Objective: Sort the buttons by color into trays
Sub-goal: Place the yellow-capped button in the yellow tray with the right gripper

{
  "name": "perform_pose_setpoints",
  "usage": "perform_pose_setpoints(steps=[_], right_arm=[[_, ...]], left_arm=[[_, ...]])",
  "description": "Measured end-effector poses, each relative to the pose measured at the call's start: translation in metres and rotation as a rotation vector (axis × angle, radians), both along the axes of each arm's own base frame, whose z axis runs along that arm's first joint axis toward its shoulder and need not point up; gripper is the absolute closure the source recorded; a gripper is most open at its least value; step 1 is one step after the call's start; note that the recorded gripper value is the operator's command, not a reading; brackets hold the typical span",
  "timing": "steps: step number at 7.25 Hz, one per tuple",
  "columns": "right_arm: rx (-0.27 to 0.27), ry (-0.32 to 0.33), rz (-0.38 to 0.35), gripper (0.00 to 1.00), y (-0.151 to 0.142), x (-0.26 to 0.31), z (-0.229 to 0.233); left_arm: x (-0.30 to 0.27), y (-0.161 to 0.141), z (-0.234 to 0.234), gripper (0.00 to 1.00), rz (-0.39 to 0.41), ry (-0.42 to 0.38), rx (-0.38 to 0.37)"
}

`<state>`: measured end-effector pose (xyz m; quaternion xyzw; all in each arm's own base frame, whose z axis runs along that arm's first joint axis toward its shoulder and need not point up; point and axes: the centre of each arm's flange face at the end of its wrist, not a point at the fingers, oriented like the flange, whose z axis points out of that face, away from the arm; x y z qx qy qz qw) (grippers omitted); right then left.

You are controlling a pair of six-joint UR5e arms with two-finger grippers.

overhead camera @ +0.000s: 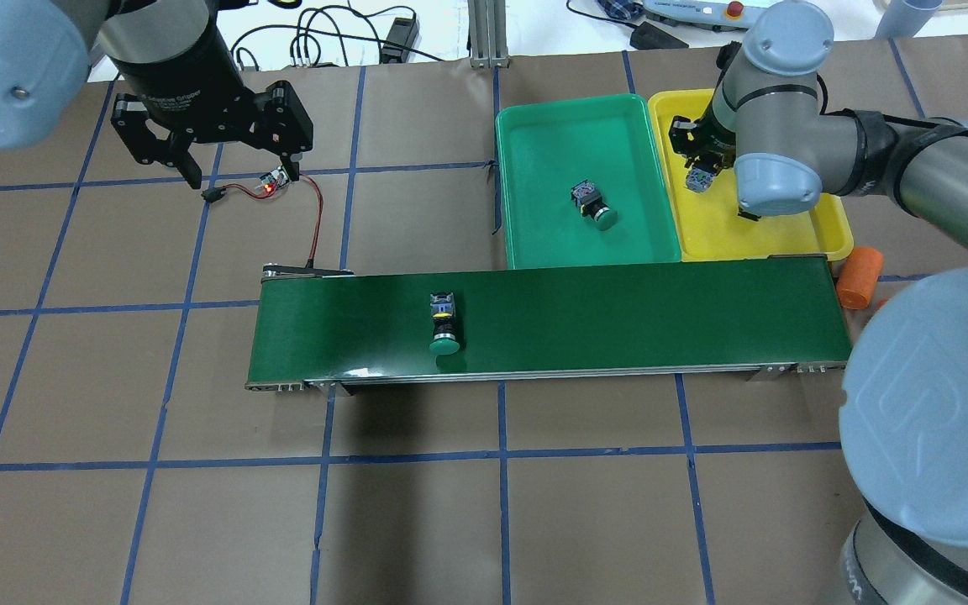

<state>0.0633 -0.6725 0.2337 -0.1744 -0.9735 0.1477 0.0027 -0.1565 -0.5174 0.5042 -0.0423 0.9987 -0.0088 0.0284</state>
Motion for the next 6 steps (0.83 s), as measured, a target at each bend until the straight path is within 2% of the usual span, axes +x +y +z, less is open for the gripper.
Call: perform_pose_setpoints(steps=[1, 3, 5, 6], right_arm=[[0.001, 0.017, 0.021, 0.0, -0.002, -0.016, -0.004], [-0.004, 0.03, 0.023, 0.0, -0.003, -0.041, 0.002], [-0.012, 0.033, 0.018, 0.0, 0.009, -0.044, 0.043], [0.012, 0.03, 0.016, 0.0, 0.025, -0.041, 0.078]], left_arm=[[0.0, -0.001, -0.002, 0.0, 0.003, 0.0, 0.003], [0.0, -0.002, -0.002, 0.0, 0.006, -0.001, 0.004], [0.0, 0.0, 0.002, 0.0, 0.006, 0.0, -0.004], [0.0, 0.0, 0.002, 0.0, 0.007, 0.0, -0.004]])
